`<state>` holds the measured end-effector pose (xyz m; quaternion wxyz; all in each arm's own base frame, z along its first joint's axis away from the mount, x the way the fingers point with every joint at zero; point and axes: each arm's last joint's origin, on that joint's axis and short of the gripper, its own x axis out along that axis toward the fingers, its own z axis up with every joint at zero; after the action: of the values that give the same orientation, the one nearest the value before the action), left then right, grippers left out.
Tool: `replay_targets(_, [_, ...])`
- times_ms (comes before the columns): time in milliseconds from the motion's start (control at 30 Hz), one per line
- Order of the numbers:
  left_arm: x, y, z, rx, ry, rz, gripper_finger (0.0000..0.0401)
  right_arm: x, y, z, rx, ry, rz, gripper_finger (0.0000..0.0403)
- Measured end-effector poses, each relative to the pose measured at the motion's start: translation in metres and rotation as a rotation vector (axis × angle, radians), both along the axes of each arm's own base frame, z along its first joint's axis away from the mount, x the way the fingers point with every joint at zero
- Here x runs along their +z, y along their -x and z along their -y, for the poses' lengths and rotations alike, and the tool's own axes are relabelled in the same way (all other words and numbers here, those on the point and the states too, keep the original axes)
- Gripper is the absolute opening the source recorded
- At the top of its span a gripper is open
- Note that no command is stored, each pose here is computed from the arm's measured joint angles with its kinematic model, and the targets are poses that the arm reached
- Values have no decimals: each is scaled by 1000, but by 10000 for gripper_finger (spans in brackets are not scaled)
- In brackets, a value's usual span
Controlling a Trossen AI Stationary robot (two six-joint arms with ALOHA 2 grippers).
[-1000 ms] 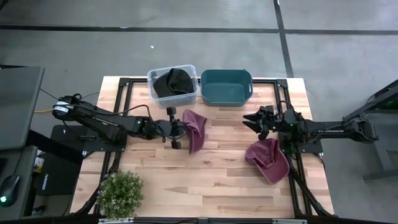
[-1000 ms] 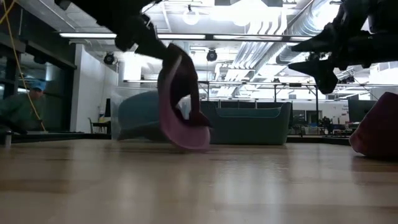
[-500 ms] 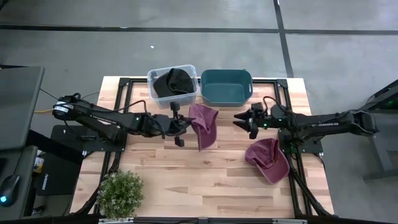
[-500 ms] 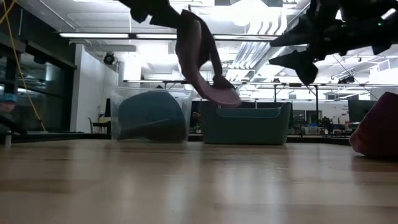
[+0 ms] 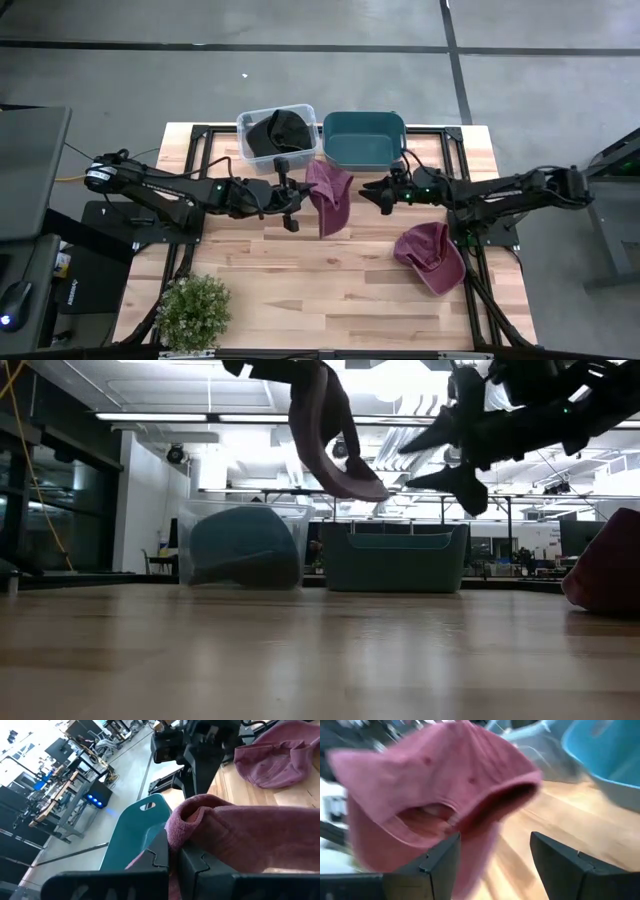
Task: Pick & Place hat
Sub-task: Put the top red cap into the blue bin
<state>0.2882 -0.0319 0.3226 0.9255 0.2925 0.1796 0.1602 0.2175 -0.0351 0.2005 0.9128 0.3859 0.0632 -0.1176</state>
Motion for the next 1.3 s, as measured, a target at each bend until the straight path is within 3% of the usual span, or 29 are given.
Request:
replay_targets(167, [0, 0, -1, 13, -46, -17, 0, 4, -7, 1, -12, -72, 103, 240])
replay_targets(700, [1, 0, -1, 3, -76, -19, 0, -20, -20, 3, -59, -186, 50, 241])
replay_targets(1300, [2, 0, 0, -2, -84, -19, 0, -13, -22, 5, -91, -122, 130, 256])
